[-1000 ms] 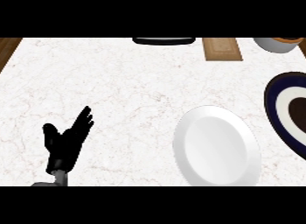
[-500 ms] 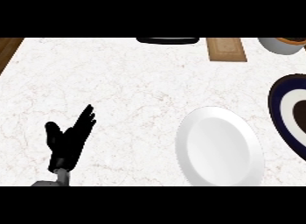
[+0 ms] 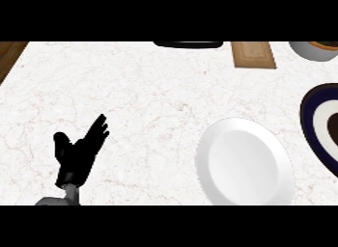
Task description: Pick the squash from the plate and place it in the plate
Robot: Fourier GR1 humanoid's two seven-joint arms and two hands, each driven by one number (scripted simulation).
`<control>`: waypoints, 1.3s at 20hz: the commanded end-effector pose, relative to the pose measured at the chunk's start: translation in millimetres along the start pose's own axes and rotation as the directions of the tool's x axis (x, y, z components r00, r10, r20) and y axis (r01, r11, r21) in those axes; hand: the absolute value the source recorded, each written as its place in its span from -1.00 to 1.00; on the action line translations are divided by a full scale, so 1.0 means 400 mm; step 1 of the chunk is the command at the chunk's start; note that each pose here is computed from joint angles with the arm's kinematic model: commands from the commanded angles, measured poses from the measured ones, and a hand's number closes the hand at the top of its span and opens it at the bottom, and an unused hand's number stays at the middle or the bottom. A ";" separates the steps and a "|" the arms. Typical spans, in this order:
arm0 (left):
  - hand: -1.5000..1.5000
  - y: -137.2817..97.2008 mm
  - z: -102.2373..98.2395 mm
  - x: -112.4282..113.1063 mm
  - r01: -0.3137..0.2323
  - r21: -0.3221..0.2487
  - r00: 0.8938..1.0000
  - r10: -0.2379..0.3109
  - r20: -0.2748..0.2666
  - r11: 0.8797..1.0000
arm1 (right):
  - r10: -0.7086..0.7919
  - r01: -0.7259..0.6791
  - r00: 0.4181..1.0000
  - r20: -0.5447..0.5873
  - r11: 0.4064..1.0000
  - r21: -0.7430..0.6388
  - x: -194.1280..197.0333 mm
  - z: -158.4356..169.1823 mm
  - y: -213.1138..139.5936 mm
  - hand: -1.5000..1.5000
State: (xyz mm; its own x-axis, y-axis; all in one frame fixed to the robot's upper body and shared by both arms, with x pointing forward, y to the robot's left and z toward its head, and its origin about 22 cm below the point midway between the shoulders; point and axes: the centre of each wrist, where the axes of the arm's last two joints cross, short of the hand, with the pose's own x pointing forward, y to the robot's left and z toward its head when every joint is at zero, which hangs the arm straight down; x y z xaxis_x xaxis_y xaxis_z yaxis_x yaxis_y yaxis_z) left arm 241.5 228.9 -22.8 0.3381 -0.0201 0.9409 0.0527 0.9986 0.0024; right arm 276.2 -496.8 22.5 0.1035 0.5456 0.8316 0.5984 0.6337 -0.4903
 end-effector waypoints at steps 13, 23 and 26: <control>0.00 0.014 -0.004 -0.014 -0.011 0.027 0.999 0.012 -0.037 1.000 | -0.472 0.475 0.880 0.053 0.878 -0.054 -0.133 0.058 -0.169 -1.00; 0.00 0.021 0.023 -0.032 -0.018 0.039 0.999 0.020 -0.028 0.999 | -0.504 0.492 0.863 0.044 0.856 0.159 -0.224 0.199 -0.329 -1.00; 0.00 0.029 0.018 -0.036 -0.012 0.053 0.999 0.014 -0.039 0.999 | -0.463 0.448 0.885 0.049 0.876 0.179 -0.235 0.232 -0.375 -1.00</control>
State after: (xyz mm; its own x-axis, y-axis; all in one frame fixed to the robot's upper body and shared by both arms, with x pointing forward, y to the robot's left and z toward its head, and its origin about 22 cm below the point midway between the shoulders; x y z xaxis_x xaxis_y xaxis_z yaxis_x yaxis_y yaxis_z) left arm 238.7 242.7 -27.4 0.3402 -0.0067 0.9403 0.0083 1.0000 0.0042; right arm 139.1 -582.3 -4.8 -0.1248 0.2282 0.9656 0.5200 0.8439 -0.1323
